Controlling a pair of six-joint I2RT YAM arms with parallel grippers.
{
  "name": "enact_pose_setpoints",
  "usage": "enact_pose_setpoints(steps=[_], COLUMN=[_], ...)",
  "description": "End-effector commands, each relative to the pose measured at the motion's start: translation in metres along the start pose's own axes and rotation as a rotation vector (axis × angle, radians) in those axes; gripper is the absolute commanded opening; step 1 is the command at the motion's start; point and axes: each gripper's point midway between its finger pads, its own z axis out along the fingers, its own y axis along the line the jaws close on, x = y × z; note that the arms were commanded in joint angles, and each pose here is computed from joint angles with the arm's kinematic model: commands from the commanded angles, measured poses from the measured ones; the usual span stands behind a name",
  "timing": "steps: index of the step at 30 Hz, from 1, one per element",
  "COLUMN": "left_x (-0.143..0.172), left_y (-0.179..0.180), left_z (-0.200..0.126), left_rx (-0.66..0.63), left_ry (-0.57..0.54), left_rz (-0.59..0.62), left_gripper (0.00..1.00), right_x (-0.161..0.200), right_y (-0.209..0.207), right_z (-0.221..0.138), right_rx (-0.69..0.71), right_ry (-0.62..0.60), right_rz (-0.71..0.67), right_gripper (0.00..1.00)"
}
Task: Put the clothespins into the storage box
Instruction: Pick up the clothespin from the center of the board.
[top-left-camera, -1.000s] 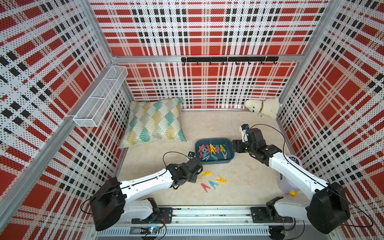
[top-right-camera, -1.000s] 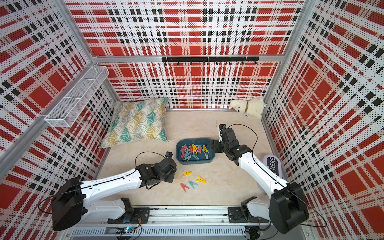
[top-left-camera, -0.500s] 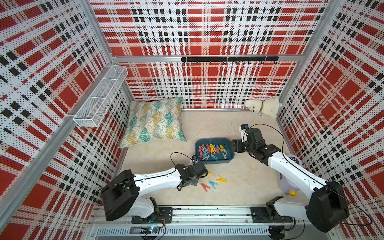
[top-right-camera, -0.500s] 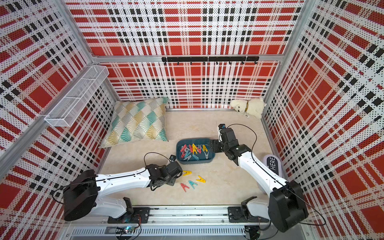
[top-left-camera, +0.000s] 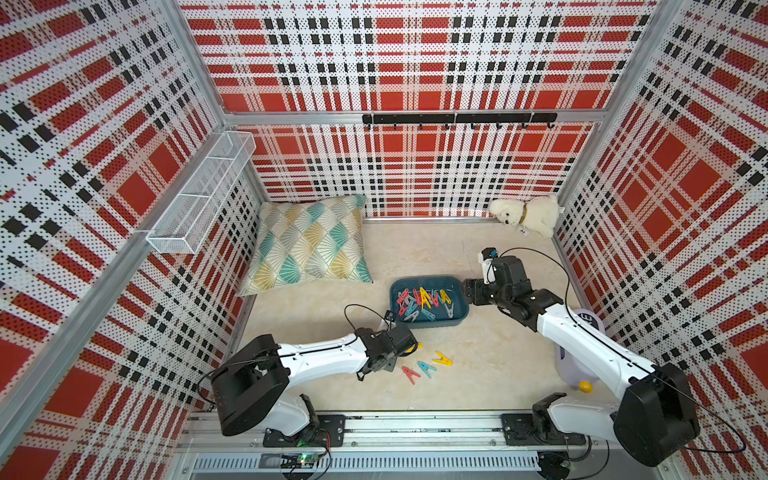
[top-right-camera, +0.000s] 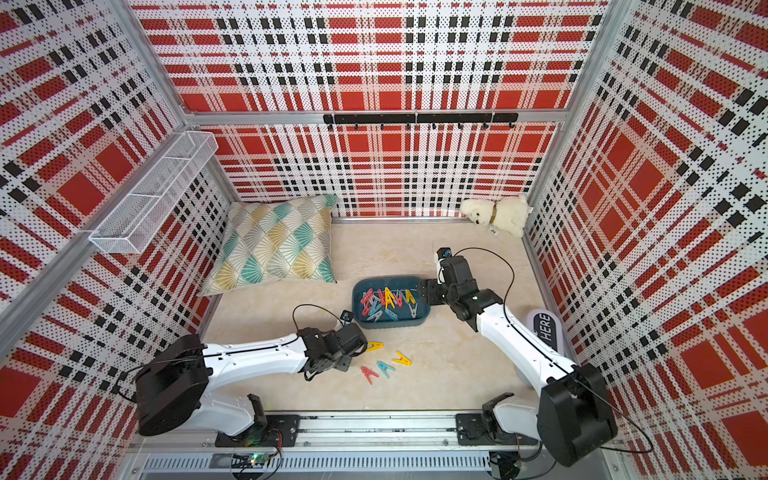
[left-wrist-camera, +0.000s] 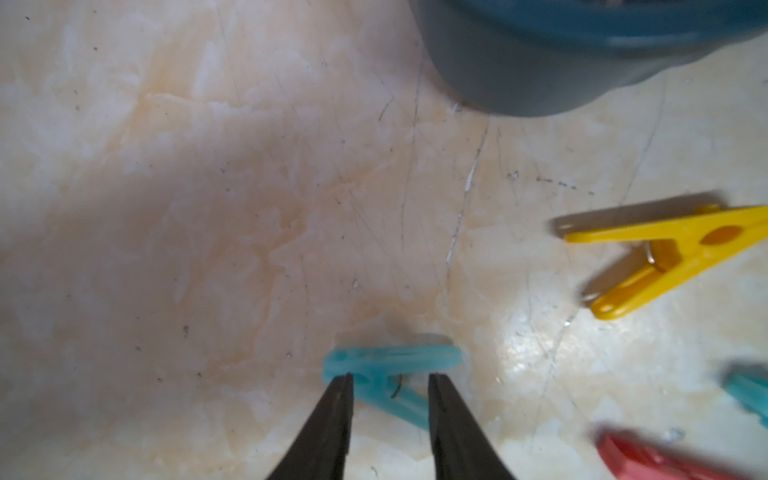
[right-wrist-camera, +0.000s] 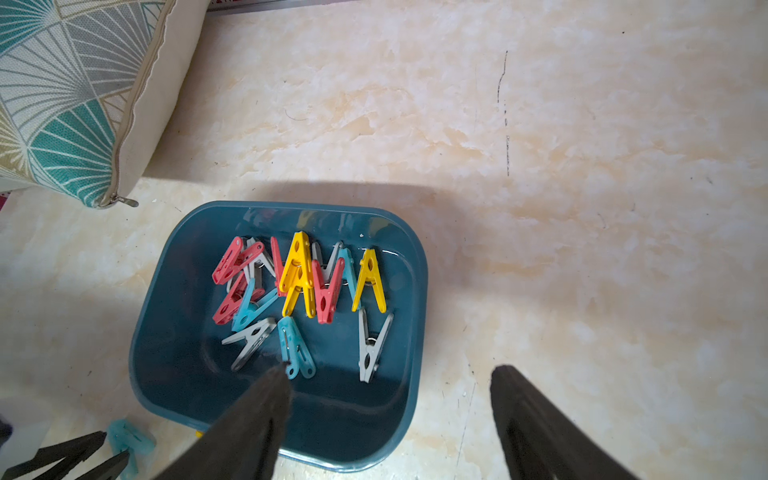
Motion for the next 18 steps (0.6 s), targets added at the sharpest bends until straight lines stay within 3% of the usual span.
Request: enact_pose_setpoints(steps=[1,10,18], left_x=[-0.012,-0.026,-0.024], left_y=[-0.003,0.003,-0.007], left_z=[0.002,0.008,0.016], left_rx=[-0.005,-0.027,0.053], left_ry=[-0.019,-0.03,0.01], left_rz=[0.009,0.019,0.032], left_gripper=[0.38,0.38,0.39], right_x=[-0.013,-0.01,-0.005], right_y=[0.009,0.005,0.001], right_z=[-0.01,-0.014,-0.015], right_rx=[-0.026,-0.007,0.009], right_ry=[-0.042,-0.043,-0.036], right_rz=[-0.015,-0.018,-0.017], right_gripper=[0.83,0.83,0.83])
